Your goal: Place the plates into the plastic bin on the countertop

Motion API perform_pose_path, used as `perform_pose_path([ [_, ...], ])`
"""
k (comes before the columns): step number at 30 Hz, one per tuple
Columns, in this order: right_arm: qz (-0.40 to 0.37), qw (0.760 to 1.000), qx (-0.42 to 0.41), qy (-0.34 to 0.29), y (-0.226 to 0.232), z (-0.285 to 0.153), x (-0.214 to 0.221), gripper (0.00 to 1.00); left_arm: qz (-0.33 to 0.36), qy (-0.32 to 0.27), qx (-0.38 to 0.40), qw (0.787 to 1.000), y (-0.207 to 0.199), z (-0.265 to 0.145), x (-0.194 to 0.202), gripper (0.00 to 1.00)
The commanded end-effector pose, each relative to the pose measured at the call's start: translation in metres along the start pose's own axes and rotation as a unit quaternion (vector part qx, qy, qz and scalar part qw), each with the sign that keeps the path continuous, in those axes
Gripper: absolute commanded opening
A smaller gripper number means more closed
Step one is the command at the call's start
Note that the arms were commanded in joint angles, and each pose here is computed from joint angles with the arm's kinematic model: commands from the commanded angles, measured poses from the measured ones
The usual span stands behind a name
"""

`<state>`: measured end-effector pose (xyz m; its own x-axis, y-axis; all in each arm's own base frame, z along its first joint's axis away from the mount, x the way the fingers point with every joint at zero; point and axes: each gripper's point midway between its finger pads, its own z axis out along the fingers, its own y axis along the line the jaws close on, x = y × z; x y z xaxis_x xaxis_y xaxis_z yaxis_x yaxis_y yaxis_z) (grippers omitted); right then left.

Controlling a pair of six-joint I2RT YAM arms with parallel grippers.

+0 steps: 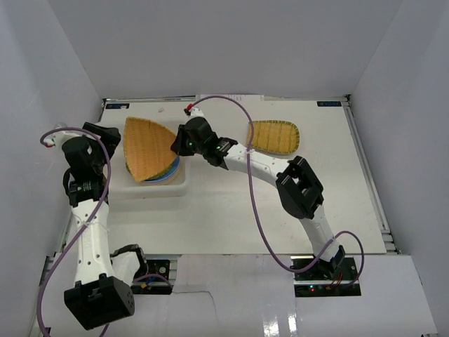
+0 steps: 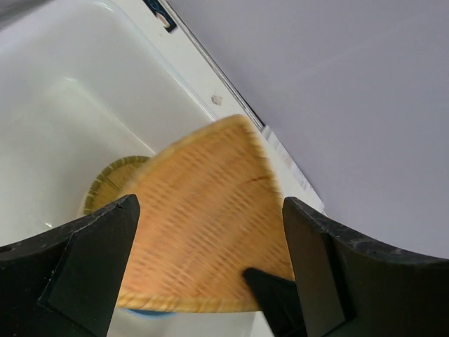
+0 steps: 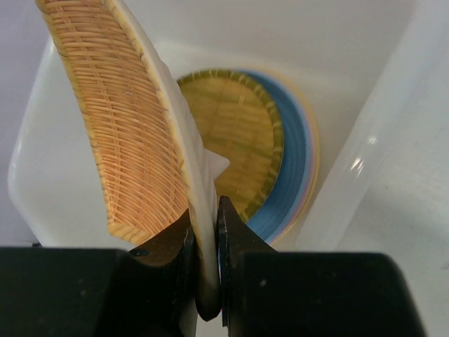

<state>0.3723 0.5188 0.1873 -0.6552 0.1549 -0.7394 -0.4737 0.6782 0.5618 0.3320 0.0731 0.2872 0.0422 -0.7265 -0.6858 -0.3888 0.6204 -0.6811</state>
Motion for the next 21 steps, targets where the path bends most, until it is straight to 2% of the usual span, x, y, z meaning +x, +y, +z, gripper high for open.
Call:
perform_pose_path([
  [1,0.008,0.999,-0.033,-0.032,0.026,-0.011,-0.014,0.08,0.024,0.034,0.081,0.996,-0.034,-0.01,0.005,0.93],
  [4,0.008,1.0,-0.019,-0.018,0.017,-0.01,-0.002,0.11,0.037,0.066,0.137,0.988,-0.057,-0.02,0.013,0.93],
  [7,0.003,1.0,-0.016,-0.01,0.016,-0.01,0.004,0.32,0.048,0.103,0.191,0.975,-0.077,-0.032,0.025,0.94],
  [8,-0.003,1.0,-0.017,-0.01,0.017,-0.012,0.003,0.47,0.05,0.109,0.203,0.972,-0.081,-0.035,0.027,0.94],
  [13,-0.028,0.999,-0.018,-0.028,0.025,-0.028,-0.015,0.78,0.051,0.154,0.24,0.957,-0.085,-0.046,0.049,0.95],
  [14,-0.033,0.999,-0.017,-0.034,0.026,-0.032,-0.02,0.79,0.051,0.159,0.241,0.956,-0.084,-0.046,0.052,0.95],
  [18,-0.076,0.995,0.008,-0.066,0.018,-0.058,-0.045,0.94,0.058,0.177,0.251,0.95,-0.084,-0.048,0.063,0.95],
  [19,-0.078,0.993,0.01,-0.085,0.016,-0.075,-0.064,0.95,0.061,0.181,0.259,0.947,-0.087,-0.051,0.064,0.95],
  [21,-0.082,0.992,0.022,-0.09,-0.001,-0.09,-0.071,0.95,0.071,0.192,0.282,0.937,-0.097,-0.059,0.071,0.96],
])
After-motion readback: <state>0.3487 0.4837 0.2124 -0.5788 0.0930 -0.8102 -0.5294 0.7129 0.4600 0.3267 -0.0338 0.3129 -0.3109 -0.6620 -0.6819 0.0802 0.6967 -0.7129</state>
